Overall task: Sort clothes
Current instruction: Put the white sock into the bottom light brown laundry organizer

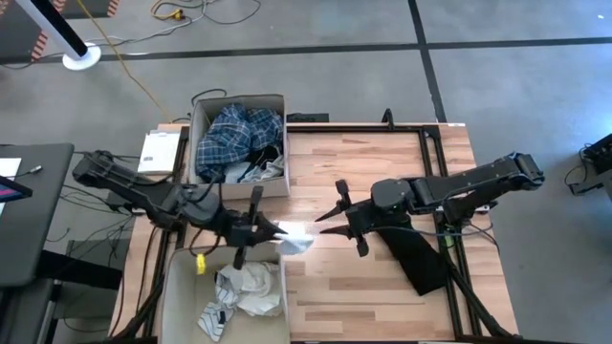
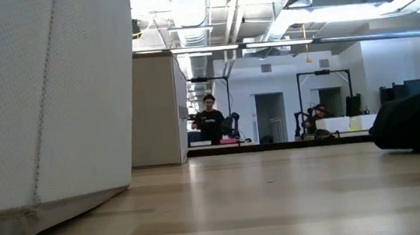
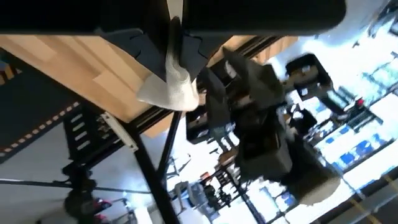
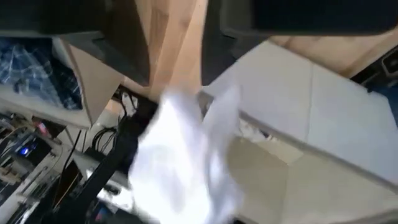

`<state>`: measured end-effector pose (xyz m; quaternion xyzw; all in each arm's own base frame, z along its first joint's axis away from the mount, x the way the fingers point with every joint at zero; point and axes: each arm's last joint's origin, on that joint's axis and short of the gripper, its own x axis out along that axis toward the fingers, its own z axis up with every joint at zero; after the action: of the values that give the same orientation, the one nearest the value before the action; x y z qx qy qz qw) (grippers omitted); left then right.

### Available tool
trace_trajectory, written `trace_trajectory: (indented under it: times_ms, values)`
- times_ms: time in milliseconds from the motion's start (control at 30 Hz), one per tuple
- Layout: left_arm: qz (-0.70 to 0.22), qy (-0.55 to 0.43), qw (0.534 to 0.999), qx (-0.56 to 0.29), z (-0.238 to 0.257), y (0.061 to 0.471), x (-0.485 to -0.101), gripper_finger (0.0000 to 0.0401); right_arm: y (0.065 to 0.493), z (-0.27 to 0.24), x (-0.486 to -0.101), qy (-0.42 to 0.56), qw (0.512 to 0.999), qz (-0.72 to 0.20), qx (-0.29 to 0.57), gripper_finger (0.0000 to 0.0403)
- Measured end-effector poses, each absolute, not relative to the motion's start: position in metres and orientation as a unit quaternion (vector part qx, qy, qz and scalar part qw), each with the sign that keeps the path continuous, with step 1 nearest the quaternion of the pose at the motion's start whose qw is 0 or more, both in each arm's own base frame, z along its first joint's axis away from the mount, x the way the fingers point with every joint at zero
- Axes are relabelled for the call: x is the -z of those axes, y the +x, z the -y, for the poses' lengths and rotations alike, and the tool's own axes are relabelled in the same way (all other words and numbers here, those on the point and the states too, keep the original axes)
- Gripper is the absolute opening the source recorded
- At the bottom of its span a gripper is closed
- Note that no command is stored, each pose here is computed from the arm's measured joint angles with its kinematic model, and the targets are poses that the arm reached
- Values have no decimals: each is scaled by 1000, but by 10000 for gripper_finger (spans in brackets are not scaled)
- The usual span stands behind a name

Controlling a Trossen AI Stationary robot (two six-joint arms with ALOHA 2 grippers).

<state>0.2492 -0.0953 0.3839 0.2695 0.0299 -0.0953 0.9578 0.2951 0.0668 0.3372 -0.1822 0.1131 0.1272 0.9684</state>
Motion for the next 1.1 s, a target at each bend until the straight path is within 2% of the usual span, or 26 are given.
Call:
trace_trajectory:
  times_ms: [233, 367, 633, 900, 1100]
  values:
    - [-21, 297, 940, 169, 114, 205, -395, 3, 291, -64, -324, -154, 965, -190, -99, 256]
    - [-27, 277, 939, 204, 120, 182, -399, 3, 285, -61, -312, -122, 955, -264, -62, 294]
    - [-77, 222, 935, 266, 131, 155, -393, 4, 268, -48, -290, -33, 913, -407, 11, 303]
    - [-254, 168, 920, 248, 137, 159, -358, 5, 240, -34, -272, 39, 825, -550, 123, 304]
    - [-349, 165, 897, 217, 144, 168, -334, 6, 222, -30, -268, 86, 762, -612, 193, 304]
